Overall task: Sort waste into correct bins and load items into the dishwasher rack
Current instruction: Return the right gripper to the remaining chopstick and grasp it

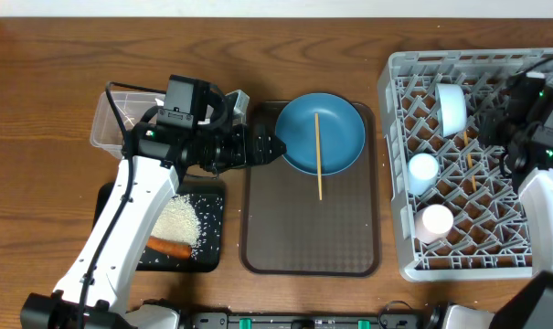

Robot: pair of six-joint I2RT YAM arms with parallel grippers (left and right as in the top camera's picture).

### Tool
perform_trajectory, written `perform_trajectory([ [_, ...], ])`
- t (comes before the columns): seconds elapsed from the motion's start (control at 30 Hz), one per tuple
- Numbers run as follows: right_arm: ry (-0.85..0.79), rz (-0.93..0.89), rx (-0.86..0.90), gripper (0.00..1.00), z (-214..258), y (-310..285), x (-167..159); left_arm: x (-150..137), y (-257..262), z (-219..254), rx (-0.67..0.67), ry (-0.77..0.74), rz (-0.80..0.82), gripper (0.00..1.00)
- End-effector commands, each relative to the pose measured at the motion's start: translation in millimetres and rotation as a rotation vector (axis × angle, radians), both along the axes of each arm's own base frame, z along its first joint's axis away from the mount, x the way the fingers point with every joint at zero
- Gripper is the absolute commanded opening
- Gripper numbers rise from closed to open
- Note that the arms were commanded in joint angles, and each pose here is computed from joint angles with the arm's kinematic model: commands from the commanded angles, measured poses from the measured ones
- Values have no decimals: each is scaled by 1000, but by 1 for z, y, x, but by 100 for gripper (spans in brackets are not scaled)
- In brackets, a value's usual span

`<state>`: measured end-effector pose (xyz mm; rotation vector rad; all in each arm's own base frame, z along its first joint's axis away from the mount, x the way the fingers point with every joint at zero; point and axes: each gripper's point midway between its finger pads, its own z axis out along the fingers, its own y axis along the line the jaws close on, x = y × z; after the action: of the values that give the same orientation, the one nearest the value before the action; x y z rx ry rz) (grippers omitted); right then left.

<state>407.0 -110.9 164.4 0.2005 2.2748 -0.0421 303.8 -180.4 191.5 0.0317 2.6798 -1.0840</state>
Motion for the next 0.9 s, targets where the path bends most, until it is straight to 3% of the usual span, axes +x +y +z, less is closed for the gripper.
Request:
perform_trajectory([
  [0.0, -90, -14, 273, 20, 34, 42, -2, 1, 2, 4, 6, -22, 0, 98],
  [0.3, 113, 96, 451, 25, 13, 154, -28, 1, 2, 4, 6, -22, 0, 98],
  [0.57, 186, 168, 280, 33, -23, 224, -29, 1, 2, 4, 7, -22, 0, 98],
  [0.87, 254, 295, 213, 37, -85, 292, -23, 1, 2, 4, 6, -22, 0, 98],
])
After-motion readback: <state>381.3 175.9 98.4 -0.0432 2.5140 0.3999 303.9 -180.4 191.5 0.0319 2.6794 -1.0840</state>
